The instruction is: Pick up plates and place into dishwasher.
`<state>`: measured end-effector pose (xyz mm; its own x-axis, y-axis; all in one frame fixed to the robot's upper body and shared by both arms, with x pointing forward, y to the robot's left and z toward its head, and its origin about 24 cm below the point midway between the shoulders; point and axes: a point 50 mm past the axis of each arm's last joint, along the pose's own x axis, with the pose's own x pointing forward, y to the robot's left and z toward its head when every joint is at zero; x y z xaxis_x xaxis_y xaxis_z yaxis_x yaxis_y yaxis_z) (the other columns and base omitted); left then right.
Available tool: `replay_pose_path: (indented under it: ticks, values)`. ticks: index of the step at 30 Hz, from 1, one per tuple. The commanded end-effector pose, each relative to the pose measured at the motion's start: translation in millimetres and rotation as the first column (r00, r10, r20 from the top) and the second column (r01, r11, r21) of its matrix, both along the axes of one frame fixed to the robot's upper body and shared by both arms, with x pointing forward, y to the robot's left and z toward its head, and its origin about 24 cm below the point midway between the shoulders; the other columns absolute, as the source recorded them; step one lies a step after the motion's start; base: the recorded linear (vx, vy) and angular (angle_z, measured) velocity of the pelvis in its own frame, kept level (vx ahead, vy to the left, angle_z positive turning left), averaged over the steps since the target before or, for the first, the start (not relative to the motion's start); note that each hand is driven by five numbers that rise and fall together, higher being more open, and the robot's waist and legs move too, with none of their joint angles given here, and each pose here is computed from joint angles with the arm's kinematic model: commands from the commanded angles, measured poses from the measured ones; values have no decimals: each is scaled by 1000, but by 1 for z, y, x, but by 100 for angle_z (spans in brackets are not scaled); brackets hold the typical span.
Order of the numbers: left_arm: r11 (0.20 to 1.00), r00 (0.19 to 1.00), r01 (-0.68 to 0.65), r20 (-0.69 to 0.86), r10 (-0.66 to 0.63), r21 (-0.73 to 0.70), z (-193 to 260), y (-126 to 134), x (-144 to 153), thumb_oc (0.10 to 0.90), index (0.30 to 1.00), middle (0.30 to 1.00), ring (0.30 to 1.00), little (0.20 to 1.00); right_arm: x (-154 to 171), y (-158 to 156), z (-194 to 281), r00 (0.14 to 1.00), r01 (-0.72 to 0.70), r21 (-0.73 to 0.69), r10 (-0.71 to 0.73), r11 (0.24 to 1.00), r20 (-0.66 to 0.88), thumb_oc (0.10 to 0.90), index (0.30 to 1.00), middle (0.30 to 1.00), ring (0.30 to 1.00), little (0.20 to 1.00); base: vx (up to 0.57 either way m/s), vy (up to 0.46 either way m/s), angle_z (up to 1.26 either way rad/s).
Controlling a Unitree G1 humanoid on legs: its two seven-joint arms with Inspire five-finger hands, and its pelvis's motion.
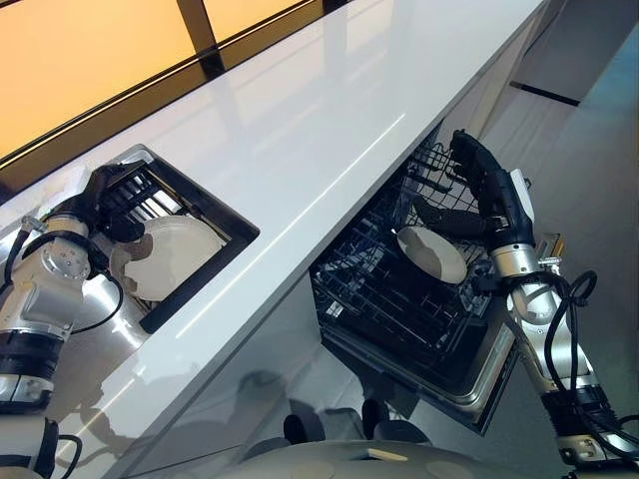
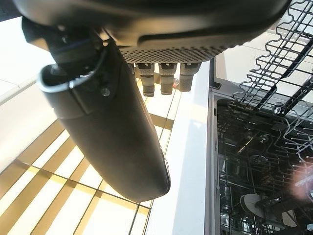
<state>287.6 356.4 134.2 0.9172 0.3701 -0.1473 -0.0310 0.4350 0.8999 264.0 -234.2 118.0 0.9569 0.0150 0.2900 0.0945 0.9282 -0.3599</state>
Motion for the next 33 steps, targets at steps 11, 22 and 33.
replay_pose_path:
  ticks: [11,22,33]
  values:
    - [998,980,-34,-199,21,-62,22,20,16,800,900,900,900,900,5,8,75,949,-83,-104,111,991,296,800,900,900,900,900,6,4,0]
    - [971,942,7,-323,-86,-239,15,21,8,311,481,481,481,411,1,-3,78,951,-56,-105,85,993,297,800,900,900,900,900,0,-3,-1]
    - [960,991,93,-73,-116,-264,46,15,13,100,300,300,300,200,2,-7,85,940,-10,-97,42,995,338,800,900,900,900,900,0,0,0]
